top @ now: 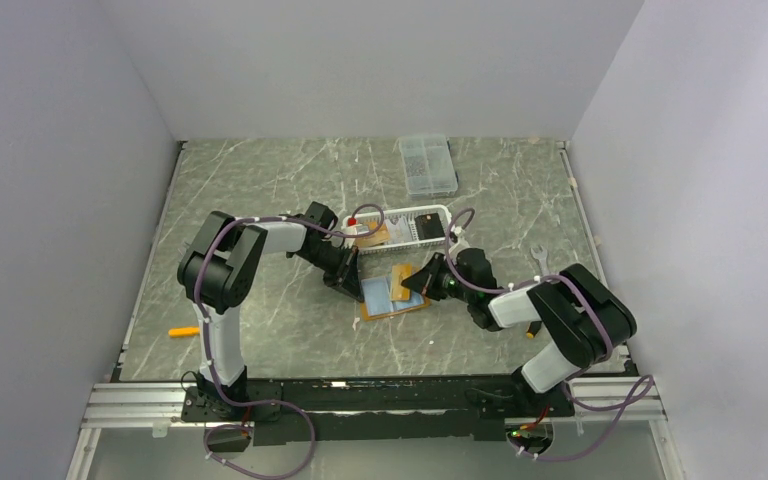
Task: Put the credit cards into the card holder
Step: Turn over the card slot in the card holder, then insert the credit card into the card holder.
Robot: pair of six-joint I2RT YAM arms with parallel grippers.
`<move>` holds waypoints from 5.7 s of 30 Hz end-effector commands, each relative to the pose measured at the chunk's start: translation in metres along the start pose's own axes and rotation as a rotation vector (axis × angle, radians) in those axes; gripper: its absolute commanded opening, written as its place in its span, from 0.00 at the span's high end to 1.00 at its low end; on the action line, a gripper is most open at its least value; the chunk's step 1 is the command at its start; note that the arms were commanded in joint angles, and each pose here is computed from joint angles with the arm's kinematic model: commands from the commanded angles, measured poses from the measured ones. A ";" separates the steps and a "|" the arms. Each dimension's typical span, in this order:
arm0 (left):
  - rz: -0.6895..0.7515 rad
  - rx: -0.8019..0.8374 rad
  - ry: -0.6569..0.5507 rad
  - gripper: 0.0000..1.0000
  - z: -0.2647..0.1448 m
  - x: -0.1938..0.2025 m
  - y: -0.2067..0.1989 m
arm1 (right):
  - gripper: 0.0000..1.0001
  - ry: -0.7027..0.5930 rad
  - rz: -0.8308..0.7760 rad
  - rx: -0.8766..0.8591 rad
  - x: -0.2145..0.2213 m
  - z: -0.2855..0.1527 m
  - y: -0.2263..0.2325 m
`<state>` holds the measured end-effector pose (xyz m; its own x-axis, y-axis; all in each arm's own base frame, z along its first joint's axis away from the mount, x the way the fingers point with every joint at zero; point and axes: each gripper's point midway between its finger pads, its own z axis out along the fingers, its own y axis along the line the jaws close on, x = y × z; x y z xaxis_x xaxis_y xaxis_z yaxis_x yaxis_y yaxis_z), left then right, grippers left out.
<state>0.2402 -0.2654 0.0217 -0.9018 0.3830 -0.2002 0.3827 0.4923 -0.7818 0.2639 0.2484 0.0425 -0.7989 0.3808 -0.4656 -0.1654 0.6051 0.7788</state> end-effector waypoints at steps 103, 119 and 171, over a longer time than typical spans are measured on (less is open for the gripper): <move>0.099 -0.024 -0.036 1.00 -0.006 -0.010 -0.010 | 0.46 0.300 -0.457 0.329 0.056 0.005 0.011; 0.106 -0.055 -0.024 1.00 -0.004 -0.008 -0.002 | 0.36 0.267 -0.657 0.466 0.052 -0.004 0.019; 0.320 0.122 -0.296 0.52 -0.086 -0.184 -0.117 | 0.39 -0.035 -0.382 0.480 -0.186 0.015 -0.006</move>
<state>0.3467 -0.3092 0.2189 -0.6725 0.3460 -0.6542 0.7380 0.2474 -0.6278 0.4042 0.1874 0.1301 -0.7017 0.1797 -0.6895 -0.1315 0.9184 0.3732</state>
